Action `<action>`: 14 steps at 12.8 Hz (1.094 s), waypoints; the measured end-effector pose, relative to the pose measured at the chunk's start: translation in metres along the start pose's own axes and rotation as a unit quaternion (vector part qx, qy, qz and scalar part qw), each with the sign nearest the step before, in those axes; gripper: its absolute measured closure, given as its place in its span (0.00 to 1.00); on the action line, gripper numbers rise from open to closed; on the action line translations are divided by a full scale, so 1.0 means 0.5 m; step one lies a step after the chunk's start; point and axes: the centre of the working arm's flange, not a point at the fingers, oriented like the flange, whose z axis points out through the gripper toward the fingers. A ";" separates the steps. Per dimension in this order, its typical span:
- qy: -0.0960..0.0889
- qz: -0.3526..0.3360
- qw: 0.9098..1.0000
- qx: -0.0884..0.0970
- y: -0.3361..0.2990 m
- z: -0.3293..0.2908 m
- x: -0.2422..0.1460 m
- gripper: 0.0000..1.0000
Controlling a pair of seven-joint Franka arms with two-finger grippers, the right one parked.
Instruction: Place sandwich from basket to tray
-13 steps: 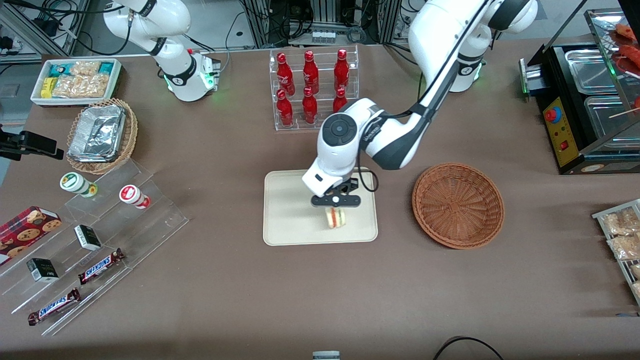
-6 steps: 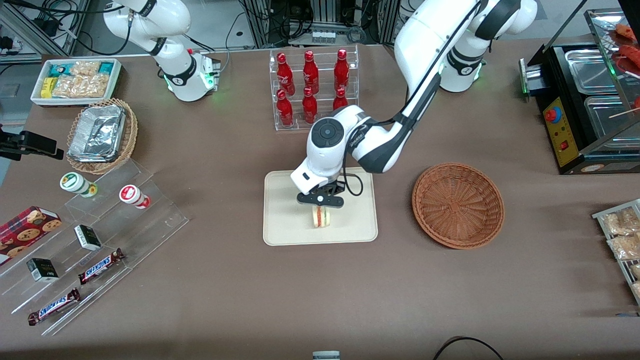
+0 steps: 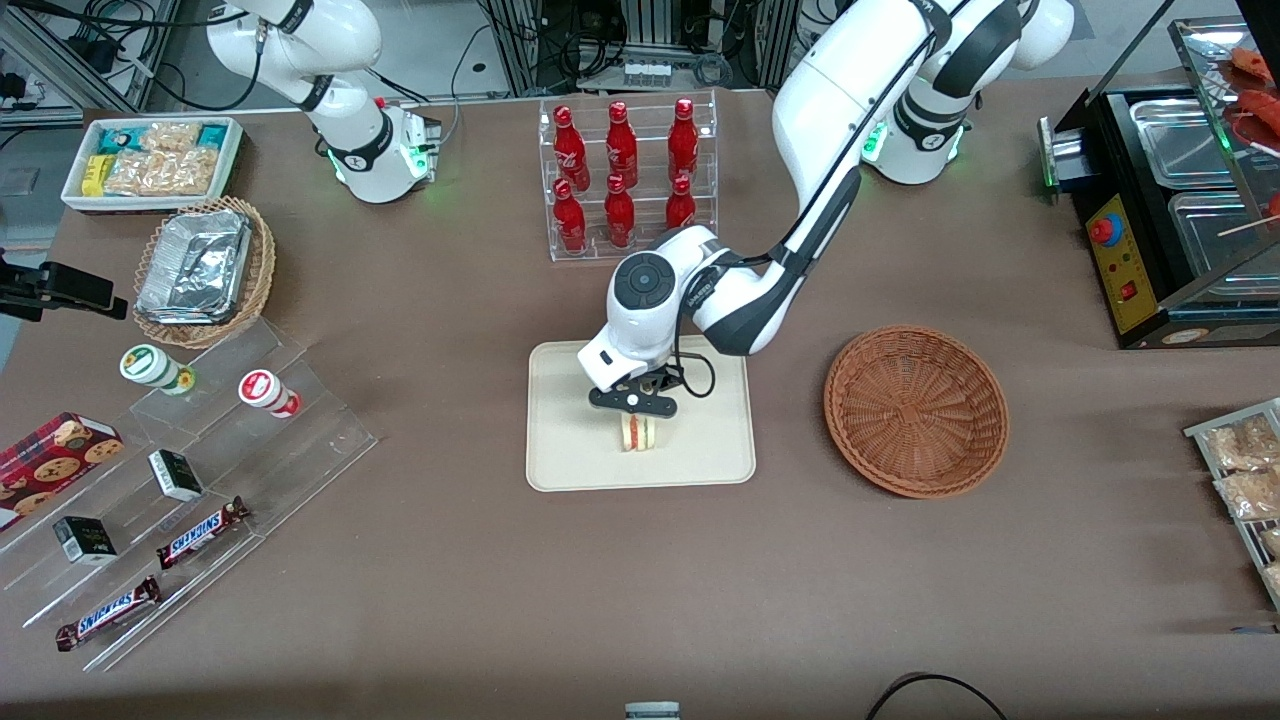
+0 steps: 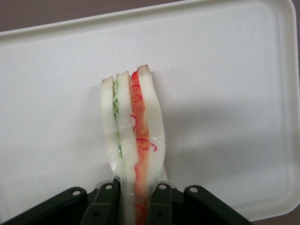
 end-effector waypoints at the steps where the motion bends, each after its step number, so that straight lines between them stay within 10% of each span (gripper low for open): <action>1: -0.001 0.000 1.000 0.001 -0.001 0.002 0.000 0.81; 4: -0.002 0.000 1.000 0.002 -0.002 0.008 -0.001 0.74; 11: 0.022 -0.011 1.000 -0.014 0.012 -0.058 0.024 0.01; 14: 0.044 -0.042 0.998 -0.017 -0.004 -0.196 0.044 0.00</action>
